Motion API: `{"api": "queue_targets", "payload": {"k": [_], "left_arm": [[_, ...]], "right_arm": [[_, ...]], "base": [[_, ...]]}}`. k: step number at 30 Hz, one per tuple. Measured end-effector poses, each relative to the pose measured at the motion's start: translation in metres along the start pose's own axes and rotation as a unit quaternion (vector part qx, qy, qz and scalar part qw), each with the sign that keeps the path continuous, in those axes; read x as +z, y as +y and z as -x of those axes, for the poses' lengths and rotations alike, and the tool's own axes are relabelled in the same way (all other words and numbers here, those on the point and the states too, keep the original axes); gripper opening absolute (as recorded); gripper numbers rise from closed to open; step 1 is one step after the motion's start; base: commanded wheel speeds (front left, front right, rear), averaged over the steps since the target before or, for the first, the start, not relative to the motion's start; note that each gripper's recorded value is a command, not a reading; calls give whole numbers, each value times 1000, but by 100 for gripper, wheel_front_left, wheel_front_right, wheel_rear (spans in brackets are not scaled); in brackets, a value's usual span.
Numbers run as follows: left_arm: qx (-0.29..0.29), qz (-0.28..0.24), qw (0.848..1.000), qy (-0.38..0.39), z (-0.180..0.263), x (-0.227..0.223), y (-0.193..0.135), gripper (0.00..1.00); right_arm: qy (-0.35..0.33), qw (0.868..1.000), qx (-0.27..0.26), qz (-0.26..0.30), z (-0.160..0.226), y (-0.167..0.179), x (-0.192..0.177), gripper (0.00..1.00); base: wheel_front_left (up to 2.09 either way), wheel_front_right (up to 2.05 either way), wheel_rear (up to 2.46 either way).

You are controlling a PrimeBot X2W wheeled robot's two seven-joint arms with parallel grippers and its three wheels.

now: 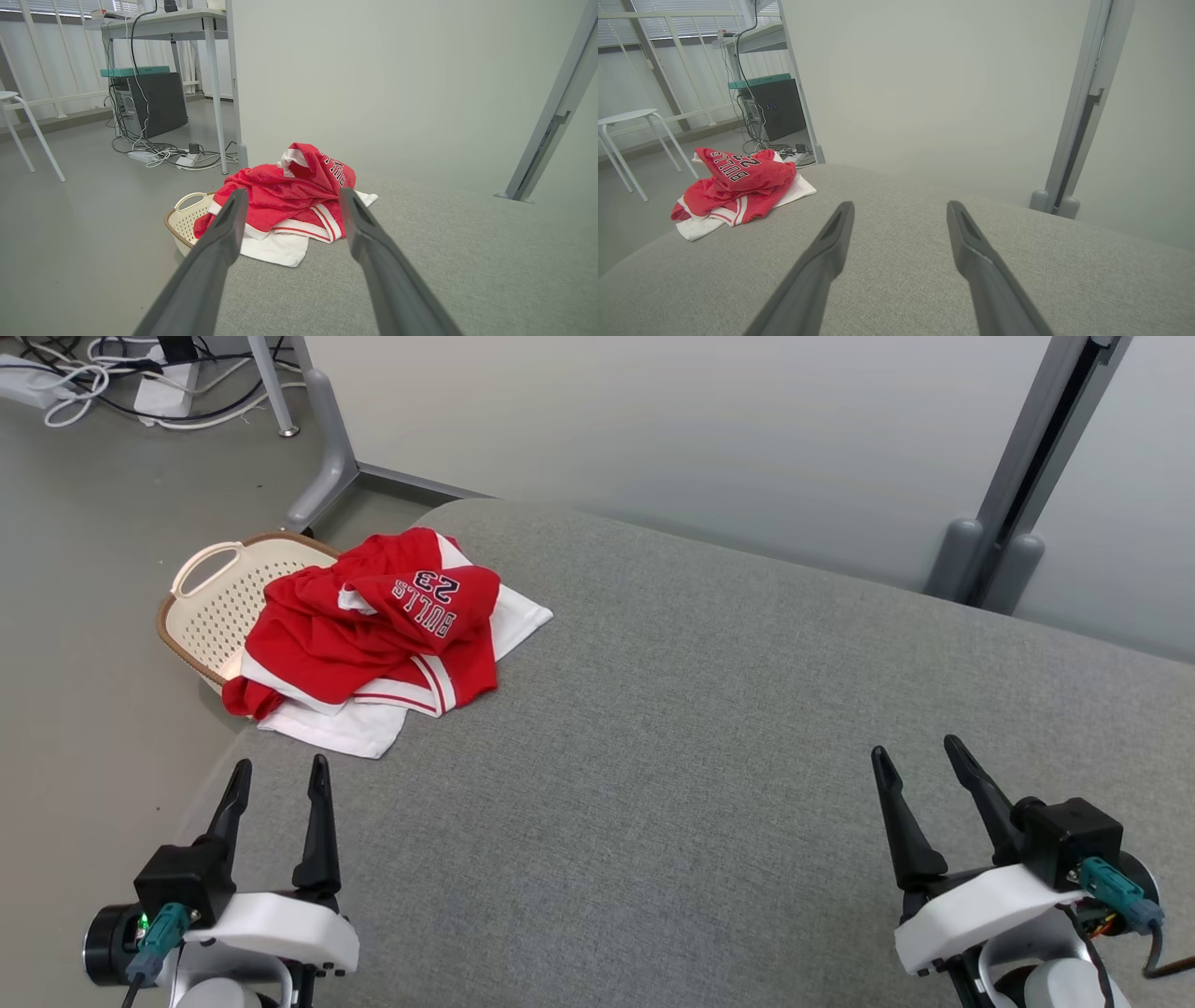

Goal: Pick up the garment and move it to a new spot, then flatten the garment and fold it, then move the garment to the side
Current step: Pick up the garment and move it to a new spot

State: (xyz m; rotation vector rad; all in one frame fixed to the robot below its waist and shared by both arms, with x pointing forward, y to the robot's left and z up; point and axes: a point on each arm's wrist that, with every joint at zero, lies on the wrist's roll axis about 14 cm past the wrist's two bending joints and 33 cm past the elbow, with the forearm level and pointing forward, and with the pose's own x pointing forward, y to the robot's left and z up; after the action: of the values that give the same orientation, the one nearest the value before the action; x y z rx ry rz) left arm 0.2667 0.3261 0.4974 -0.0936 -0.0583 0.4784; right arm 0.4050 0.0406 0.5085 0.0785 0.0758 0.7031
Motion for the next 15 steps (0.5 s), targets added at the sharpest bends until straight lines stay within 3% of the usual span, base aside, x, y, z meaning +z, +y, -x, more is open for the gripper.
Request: {"api": "queue_targets", "payload": {"k": [9, 15], "left_arm": [[-32, 3, 999, 22, -51, -8, -28, 100], [-42, -12, 996, 77, -101, -40, -40, 100]], "right_arm": [[4, 1000, -8, 4, -18, -27, 0, 100], [13, 1000, -24, -5, -33, -58, -14, 100]], "base": [[0, 0, 0], [0, 0, 0]]}}
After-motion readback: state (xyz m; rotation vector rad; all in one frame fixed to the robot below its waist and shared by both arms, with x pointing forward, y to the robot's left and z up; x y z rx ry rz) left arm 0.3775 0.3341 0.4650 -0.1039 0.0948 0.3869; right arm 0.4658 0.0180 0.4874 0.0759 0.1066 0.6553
